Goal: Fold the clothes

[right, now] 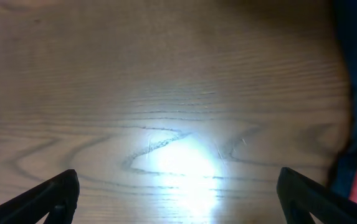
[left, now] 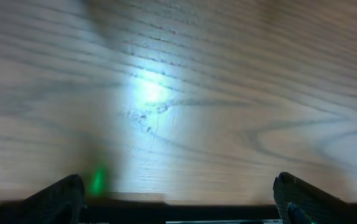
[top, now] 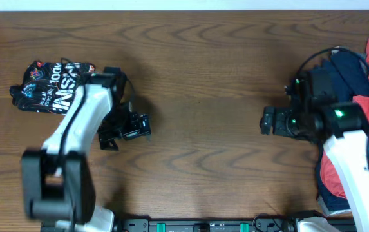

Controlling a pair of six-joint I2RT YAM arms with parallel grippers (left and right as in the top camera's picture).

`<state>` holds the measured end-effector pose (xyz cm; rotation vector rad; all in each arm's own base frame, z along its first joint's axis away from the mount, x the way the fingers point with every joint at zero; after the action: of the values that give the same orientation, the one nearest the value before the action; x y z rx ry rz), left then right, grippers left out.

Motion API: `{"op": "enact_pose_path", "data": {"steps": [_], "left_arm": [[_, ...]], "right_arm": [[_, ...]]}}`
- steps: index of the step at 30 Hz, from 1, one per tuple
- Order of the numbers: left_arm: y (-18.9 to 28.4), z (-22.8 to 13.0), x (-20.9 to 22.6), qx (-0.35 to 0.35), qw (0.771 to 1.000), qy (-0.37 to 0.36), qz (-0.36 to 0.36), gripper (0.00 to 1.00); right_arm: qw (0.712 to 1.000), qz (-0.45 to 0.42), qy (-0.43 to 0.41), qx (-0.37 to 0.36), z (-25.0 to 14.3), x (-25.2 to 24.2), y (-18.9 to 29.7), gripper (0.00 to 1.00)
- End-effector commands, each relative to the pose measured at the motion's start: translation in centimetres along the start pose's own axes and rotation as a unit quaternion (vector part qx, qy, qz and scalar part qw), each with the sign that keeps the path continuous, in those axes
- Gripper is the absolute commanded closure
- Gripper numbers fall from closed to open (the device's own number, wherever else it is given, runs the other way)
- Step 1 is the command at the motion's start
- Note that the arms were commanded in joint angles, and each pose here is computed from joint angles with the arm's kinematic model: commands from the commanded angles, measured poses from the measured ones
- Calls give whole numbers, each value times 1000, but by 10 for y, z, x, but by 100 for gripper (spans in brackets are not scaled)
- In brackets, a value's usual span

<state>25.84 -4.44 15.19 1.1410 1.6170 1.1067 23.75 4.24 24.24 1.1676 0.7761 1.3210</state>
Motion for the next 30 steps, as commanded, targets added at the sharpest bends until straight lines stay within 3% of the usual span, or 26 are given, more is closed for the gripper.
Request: {"op": "enact_pose_path", "data": {"steps": [1,4,6,10,15,20,22,25,30], "left_arm": [[30,-28,4,-94,995,-34,20,2],[54,-58,-2,-215,974,-74,-9,2],[70,-81,-6,-309,944,-108,-34,2],[108,-128,-4,-503,844,-154,-100,2],[135,-186,18,-614,755,-165,-158,2],[142,-228,39,-680,687,-168,-193,2],[142,-238,45,-695,670,-168,-201,2],[138,-247,50,-702,661,-169,-205,2],[128,-247,53,-686,680,-168,-196,2]], "right_arm": [[997,0,4,-79,-8,-6,37,1],[987,3,4,-158,-25,-14,60,1],[977,16,5,-214,-39,-19,72,1],[945,50,6,-322,-66,-28,88,1],[939,56,7,-339,-98,-39,94,1],[953,42,6,-301,-123,-48,88,1],[961,32,5,-274,-130,-51,82,1],[964,31,-2,-264,-133,-52,80,1],[964,31,-2,-265,-133,-52,80,1]]}}
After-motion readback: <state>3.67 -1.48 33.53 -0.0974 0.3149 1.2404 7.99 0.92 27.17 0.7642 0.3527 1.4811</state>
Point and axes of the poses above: each gripper's point midway between its finger pads, its own y axis back along the fingers, its own x axis along the line the jaws close on, z = x × y, the point moved 8 cm from there along y, back along the fingers, and after that the axes turned 2 degrees about -y, right-handed, at the moved point
